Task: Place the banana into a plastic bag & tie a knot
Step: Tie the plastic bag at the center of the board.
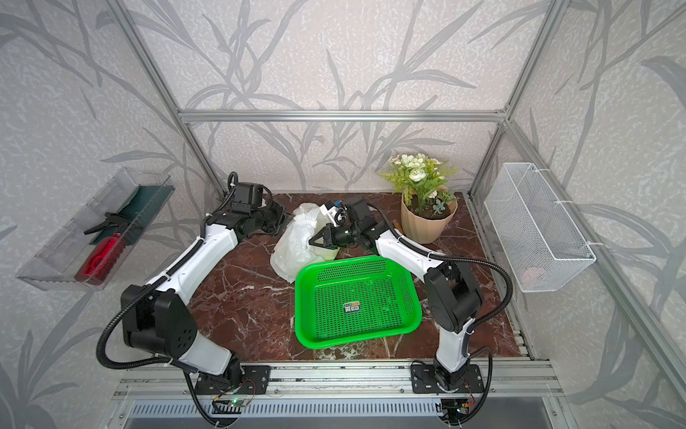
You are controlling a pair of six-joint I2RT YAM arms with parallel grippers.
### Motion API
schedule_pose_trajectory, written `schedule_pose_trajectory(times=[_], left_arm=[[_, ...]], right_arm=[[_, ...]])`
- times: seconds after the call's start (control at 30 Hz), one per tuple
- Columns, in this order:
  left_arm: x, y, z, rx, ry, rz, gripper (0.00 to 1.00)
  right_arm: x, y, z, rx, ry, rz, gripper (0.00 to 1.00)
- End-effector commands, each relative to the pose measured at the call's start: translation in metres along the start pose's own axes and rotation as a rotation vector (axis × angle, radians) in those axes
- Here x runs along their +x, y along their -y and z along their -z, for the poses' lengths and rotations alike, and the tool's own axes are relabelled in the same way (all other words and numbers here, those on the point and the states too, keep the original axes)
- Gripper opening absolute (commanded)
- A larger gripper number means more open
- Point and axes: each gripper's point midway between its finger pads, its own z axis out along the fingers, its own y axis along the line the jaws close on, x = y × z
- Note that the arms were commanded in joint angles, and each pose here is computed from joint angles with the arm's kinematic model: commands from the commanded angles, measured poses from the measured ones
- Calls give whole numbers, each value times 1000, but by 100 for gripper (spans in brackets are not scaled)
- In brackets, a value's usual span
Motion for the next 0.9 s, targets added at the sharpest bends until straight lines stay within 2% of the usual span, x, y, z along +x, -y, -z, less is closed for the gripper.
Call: schedule_pose_trajectory(times=[0.0, 0.2, 0.4, 0.6, 0.73, 0.87], left_arm=[[-7, 10, 8, 5, 37, -32, 0], [-31, 23, 14, -7, 101, -70, 0], [-62, 36, 16, -15, 174, -101, 0], [-106, 47, 17, 3, 256, -105, 0], [-137, 42, 21, 5, 315, -83, 0], [-161, 27, 25, 21, 354, -26, 0]], right_arm=[[2, -5, 6, 35, -4, 39, 0], [1, 13, 20, 178, -12, 69, 0], [-17, 24, 30, 317, 3, 119, 0], [-40, 42, 40, 474, 15, 163, 0], [-41, 69, 53, 624, -7, 169, 0], [-30, 106, 69, 726, -36, 109, 0]])
